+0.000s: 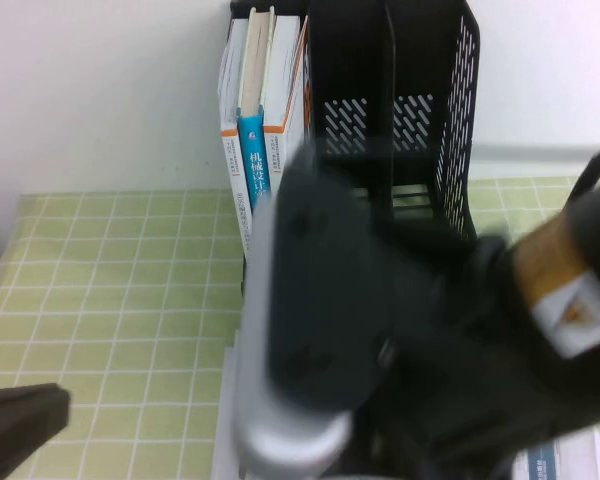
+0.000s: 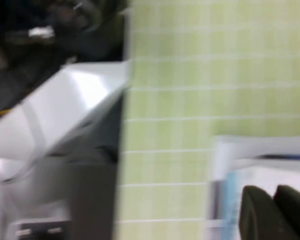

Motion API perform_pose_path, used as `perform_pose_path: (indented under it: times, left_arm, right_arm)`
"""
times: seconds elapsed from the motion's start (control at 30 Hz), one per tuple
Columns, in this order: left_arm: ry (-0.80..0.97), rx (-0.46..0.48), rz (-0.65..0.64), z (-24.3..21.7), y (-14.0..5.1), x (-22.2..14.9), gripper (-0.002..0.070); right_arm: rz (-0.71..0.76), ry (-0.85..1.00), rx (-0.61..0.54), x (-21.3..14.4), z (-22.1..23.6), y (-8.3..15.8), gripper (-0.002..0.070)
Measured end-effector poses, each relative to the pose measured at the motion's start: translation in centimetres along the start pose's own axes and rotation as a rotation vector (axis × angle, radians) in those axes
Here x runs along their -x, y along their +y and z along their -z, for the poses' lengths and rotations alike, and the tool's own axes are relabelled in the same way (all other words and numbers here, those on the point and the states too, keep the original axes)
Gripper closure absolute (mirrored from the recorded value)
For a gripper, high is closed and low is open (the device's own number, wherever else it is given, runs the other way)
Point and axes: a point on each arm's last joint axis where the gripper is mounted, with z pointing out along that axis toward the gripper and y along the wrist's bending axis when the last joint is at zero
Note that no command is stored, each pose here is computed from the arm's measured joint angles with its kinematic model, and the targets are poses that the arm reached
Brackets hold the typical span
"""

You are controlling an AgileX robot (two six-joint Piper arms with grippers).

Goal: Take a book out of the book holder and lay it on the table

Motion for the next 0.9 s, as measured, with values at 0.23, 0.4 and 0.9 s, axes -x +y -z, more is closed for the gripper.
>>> perform_pose_path:
  times: [0.23,0.4,0.9]
  left_arm:
    - [-0.152,0.078,0.046,3.6,-0.3,-1.4,0.0678]
    - [-0.184,0.198,0.118,4.1,0.8,-4.0,0.0678]
    - [-0.140,0.260,0.283,-1.4,3.5,-10.1,0.0678]
  right_arm:
    - [0.123,-0.044,-0.348,-1.3,7.2,-1.2,0.0673]
    - [0.055,0.024,-0.533,-6.0,10.4,-1.8,0.0676]
    - [-0.242,-0.198,-0.549,-22.8,5.0,5.1,0.0678]
